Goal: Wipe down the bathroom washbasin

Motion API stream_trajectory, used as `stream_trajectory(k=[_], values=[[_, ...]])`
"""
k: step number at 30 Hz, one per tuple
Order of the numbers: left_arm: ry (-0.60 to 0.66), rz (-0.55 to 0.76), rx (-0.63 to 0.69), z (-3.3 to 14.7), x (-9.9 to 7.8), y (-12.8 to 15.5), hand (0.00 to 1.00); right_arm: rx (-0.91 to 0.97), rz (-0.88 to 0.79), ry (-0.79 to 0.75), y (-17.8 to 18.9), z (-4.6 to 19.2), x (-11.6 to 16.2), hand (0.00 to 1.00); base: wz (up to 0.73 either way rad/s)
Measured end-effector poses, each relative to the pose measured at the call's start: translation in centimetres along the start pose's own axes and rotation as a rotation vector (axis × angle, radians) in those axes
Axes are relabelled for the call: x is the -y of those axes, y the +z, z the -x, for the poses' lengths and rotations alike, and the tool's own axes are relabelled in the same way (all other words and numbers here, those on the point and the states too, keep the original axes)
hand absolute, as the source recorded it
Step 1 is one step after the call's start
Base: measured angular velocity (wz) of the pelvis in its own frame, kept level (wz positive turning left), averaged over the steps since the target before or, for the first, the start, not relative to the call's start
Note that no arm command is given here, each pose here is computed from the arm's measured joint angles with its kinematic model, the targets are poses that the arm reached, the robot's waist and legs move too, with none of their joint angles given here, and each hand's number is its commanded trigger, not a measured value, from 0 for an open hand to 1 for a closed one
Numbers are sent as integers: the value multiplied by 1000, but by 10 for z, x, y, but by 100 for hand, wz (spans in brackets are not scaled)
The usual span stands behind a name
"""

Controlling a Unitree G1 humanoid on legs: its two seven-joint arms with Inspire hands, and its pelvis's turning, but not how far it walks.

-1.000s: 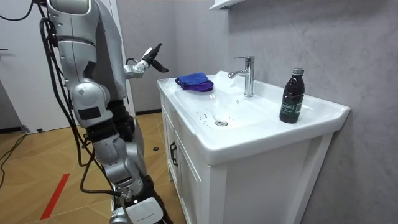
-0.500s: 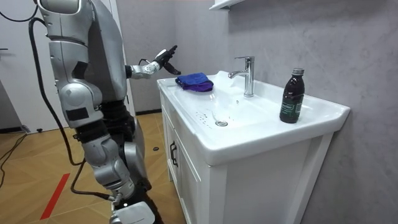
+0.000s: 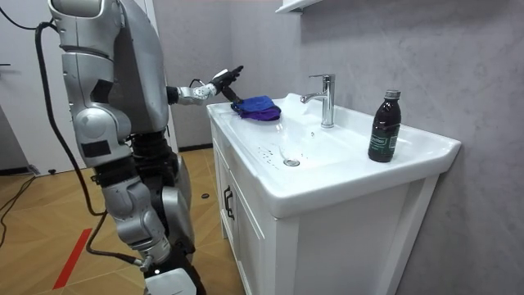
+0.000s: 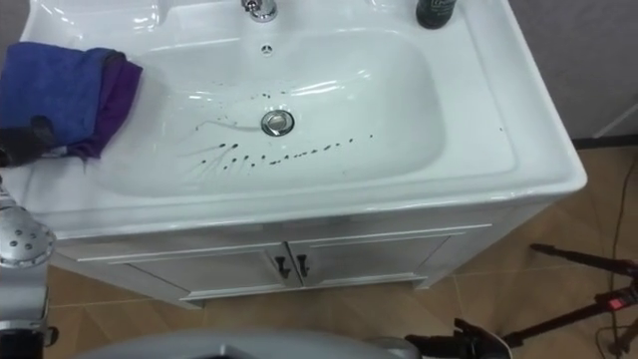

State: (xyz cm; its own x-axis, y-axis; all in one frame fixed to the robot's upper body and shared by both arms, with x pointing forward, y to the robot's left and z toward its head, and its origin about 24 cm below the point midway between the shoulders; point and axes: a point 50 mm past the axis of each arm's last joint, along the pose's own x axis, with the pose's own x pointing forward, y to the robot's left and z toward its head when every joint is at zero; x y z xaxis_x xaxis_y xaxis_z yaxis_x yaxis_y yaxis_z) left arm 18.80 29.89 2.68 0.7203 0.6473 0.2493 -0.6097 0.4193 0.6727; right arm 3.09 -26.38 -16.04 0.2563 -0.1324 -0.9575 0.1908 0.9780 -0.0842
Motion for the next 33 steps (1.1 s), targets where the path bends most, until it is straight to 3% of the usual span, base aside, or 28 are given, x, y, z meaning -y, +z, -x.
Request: stream_trajectory(k=[4, 19, 33], values=[[-76, -26, -40, 7, 11, -11, 0, -2, 1, 0, 0, 0, 0, 0, 0], [-219, -65, -125, 18, 26, -26, 0, -24, -17, 0, -1, 0, 0, 0, -1], [-262, -74, -148, 19, 28, -28, 0, -28, -10, -2, -1, 0, 0, 0, 0]])
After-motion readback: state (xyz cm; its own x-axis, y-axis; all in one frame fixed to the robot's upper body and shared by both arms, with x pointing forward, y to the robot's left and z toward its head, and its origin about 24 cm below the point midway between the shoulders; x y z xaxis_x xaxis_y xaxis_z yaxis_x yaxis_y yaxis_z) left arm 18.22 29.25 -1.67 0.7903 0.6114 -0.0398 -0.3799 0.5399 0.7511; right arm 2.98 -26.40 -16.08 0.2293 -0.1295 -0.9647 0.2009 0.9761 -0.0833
